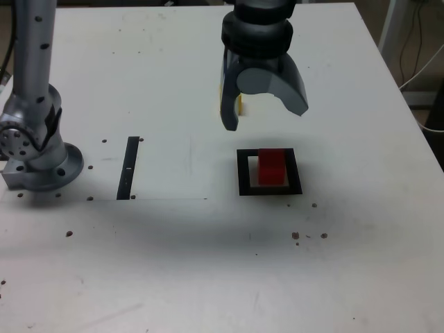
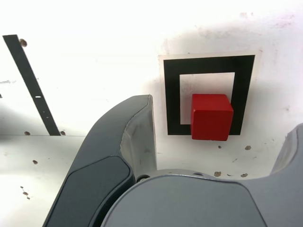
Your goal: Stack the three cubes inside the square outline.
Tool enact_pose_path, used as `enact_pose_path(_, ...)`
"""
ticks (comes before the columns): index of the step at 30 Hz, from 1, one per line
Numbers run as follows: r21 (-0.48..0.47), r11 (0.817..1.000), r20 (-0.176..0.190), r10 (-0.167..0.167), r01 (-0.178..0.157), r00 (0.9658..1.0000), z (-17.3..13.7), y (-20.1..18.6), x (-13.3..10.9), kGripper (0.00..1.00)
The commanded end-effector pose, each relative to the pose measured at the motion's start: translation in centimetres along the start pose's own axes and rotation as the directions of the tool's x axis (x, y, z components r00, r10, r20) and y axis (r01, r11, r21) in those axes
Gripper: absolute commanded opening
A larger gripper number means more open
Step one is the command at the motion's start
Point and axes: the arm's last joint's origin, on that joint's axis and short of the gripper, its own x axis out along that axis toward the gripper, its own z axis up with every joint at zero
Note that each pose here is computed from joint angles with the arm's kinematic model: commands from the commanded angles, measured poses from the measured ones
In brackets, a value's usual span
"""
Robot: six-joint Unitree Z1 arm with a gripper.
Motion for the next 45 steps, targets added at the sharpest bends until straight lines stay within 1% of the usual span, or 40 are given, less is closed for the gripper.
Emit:
enact_pose_path(1, -0.014, 1.000, -0.005, 0.002, -0.002, 1.0000, -0.5, 0.5, -0.2, 0.99)
enact_pose_path(6, -0.043, 0.999, -0.042, 0.001, -0.003, 0.9991, -1.2, 2.2, 0.8, 0.99)
enact_pose_path(10, -0.061, 0.998, -0.057, -0.002, -0.002, 0.9984, -1.5, 3.7, 1.3, 0.99)
enact_pose_path(17, -0.090, 0.996, -0.070, -0.004, -0.003, 0.9975, -2.0, 6.5, 1.9, 0.99)
enact_pose_path(23, -0.124, 0.992, -0.075, -0.009, -0.001, 0.9972, -2.4, 9.7, 2.5, 0.99)
enact_pose_path(32, -0.151, 0.989, -0.083, -0.020, 0.007, 0.9963, -2.3, 13.9, 3.7, 0.99)
enact_pose_path(38, -0.124, 0.992, -0.086, -0.023, 0.012, 0.9961, -2.2, 14.6, 4.1, 0.99)
enact_pose_path(42, -0.054, 0.998, -0.095, -0.028, 0.023, 0.9951, -2.2, 14.6, 4.3, 0.99)
enact_pose_path(45, -0.014, 1.000, -0.107, -0.029, 0.027, 0.9939, -2.3, 14.5, 4.4, 0.99)
